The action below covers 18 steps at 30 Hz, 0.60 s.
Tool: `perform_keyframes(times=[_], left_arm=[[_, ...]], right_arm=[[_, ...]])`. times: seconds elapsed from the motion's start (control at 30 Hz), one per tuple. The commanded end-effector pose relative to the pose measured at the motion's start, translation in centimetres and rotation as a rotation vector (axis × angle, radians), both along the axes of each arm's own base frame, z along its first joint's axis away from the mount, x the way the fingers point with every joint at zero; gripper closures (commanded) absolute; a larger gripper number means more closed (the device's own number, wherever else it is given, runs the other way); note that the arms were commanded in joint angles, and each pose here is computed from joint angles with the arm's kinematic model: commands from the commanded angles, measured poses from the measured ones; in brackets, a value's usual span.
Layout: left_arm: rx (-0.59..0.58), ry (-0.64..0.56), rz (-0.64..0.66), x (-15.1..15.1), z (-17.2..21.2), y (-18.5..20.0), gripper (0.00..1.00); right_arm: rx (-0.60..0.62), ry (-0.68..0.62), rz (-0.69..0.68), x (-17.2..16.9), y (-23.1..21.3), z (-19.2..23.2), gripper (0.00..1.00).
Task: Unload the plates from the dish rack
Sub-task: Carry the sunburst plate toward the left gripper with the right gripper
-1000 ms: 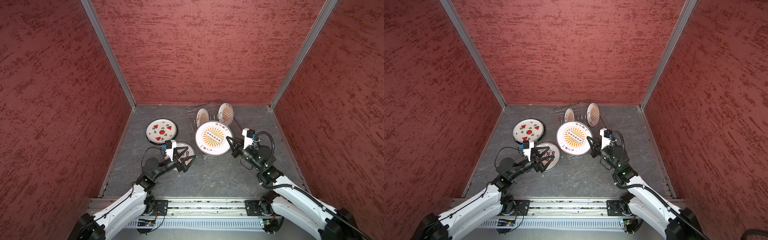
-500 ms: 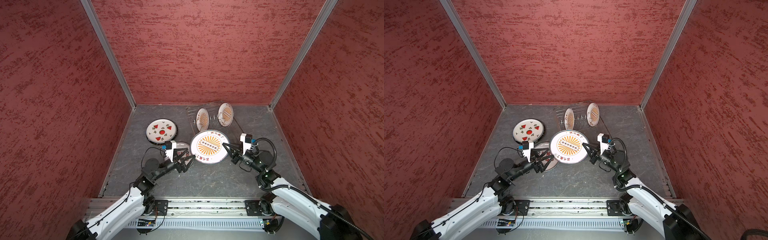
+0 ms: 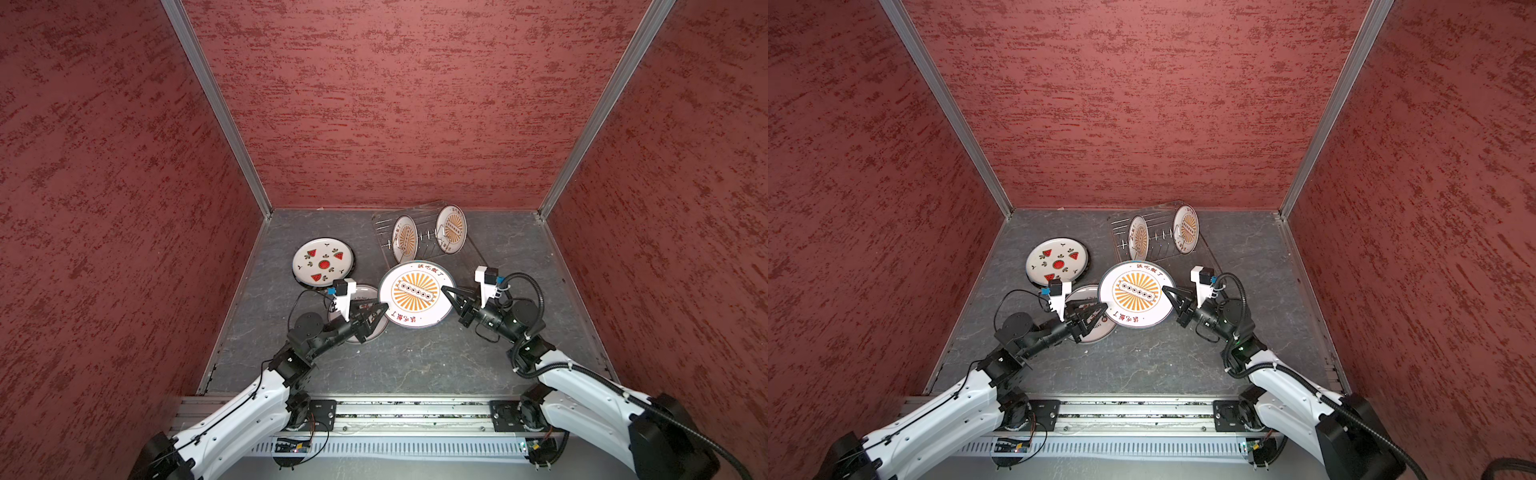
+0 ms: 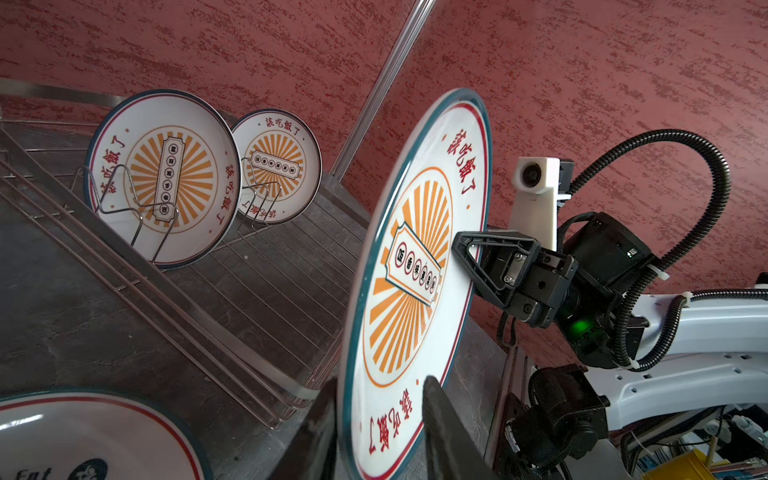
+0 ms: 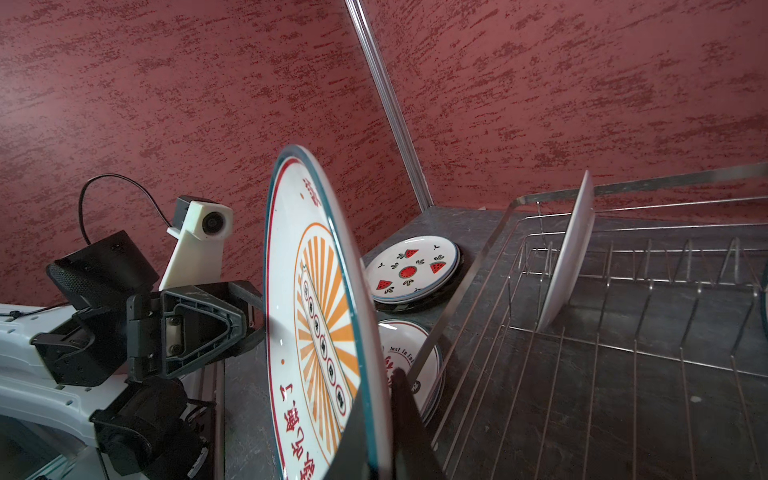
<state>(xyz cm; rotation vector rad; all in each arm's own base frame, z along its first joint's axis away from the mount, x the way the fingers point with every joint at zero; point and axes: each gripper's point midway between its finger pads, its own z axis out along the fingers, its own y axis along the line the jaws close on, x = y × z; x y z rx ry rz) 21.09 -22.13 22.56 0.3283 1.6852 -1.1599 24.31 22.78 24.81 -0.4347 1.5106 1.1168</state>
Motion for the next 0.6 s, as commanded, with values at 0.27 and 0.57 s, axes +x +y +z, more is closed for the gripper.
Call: perform_keyframes(times=[0.27, 0.57], left_arm=[[-0.012, 0.017, -0.06, 0.2, 0.8, -1.4, 0.85], [-0.027, 0.032, -0.072, 0.4, 0.9, -1.8, 0.95]], right_arm=[[0.05, -0.104, 0.026, -0.1, 1.0, 3.4, 0.99], [0.034, -0.093, 0.02, 0.4, 1.4, 2.7, 0.98]])
